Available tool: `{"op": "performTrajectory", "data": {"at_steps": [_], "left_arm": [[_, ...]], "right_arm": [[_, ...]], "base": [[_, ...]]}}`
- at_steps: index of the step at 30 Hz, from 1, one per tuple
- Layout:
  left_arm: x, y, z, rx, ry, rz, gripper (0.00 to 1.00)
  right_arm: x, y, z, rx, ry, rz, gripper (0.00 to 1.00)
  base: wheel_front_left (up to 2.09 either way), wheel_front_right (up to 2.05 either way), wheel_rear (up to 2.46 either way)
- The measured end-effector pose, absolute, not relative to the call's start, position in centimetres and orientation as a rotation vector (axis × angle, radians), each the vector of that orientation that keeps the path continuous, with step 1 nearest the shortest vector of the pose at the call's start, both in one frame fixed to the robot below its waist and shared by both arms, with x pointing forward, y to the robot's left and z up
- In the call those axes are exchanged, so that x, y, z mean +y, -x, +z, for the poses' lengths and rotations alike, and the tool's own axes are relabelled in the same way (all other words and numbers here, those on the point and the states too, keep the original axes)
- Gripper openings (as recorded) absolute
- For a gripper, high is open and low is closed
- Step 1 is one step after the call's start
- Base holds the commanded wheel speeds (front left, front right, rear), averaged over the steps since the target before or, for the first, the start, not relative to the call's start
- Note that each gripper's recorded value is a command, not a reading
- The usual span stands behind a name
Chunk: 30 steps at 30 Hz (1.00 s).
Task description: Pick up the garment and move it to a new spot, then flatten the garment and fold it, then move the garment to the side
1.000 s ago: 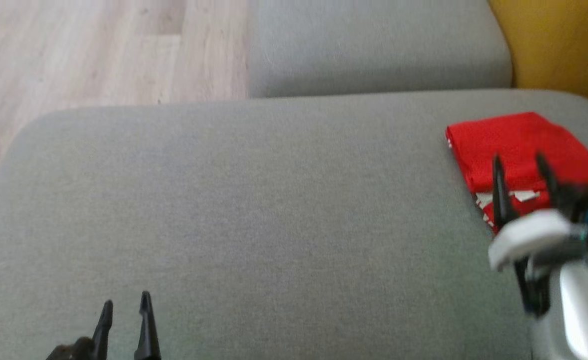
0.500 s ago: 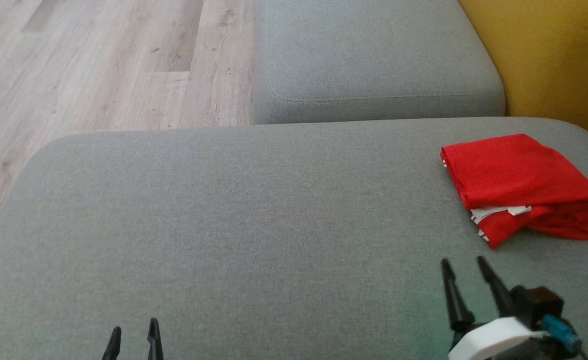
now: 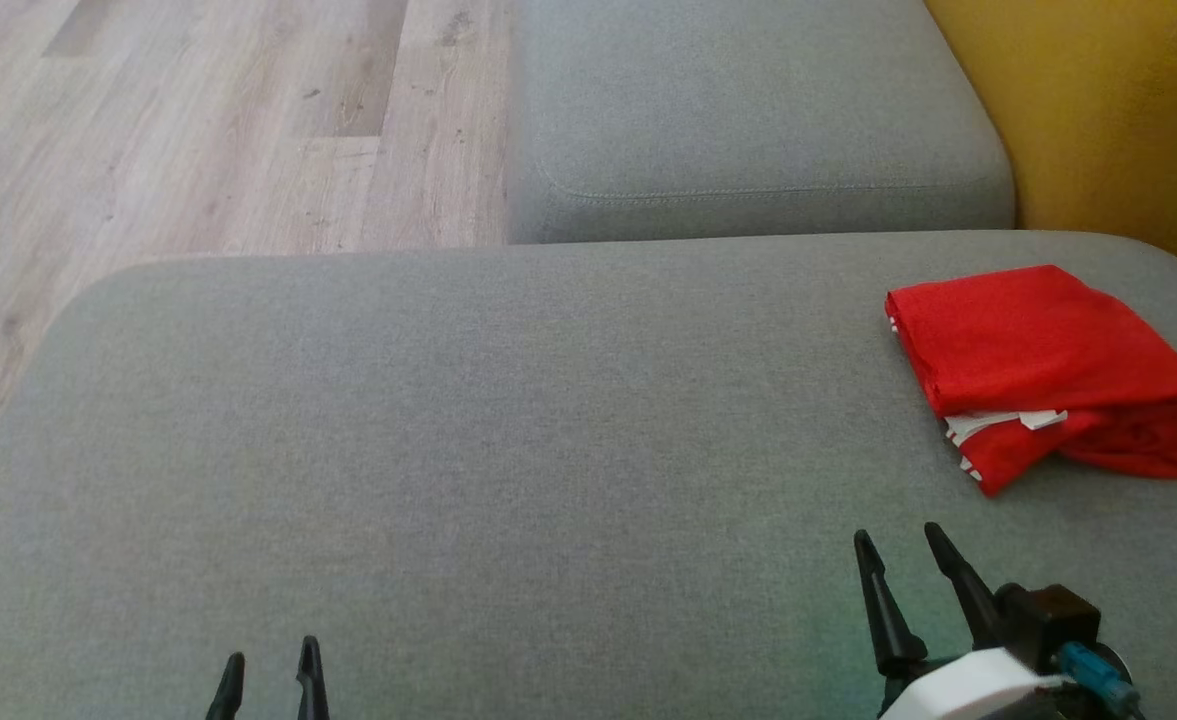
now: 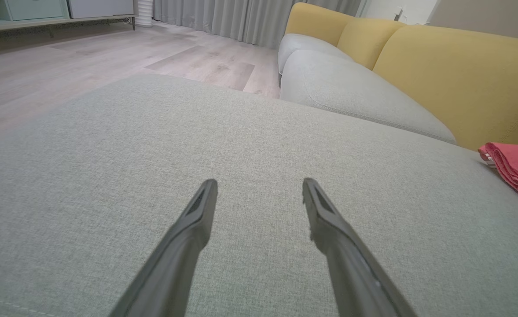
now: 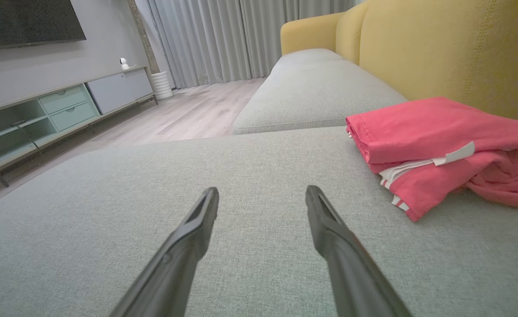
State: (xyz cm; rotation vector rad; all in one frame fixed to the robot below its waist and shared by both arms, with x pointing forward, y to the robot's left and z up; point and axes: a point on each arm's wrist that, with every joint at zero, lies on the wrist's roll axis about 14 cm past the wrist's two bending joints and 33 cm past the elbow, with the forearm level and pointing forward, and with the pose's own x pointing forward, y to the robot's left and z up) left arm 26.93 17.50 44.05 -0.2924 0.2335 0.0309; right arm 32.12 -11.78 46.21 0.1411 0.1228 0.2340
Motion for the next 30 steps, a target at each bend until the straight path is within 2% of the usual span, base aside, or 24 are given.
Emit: {"op": "performTrajectory", "data": {"at_steps": [1, 2, 11, 30], "left_arm": [[17.5, -26.9, 44.1, 0.232, 0.293, 0.032, 1.00], [17.5, -27.0, 44.1, 0.233, 0.293, 0.032, 0.00], [17.0, -24.8, 40.3, 0.364, 0.319, 0.067, 0.00], [17.3, -26.5, 40.4, 0.388, 0.508, 0.101, 0.00]], "right_arm": [[-11.8, -32.1, 46.2, 0.124, -0.141, 0.234, 1.00], [-11.8, -32.1, 46.2, 0.124, -0.141, 0.234, 0.00], [-12.4, -29.0, 40.9, 0.301, -0.172, 0.202, 0.00], [-13.7, -30.2, 41.5, 0.296, -0.391, 0.113, 0.00]], "base": [[0.00, 0.00, 0.00], [0.00, 0.00, 0.00], [0.00, 0.00, 0.00], [0.00, 0.00, 0.00]]}}
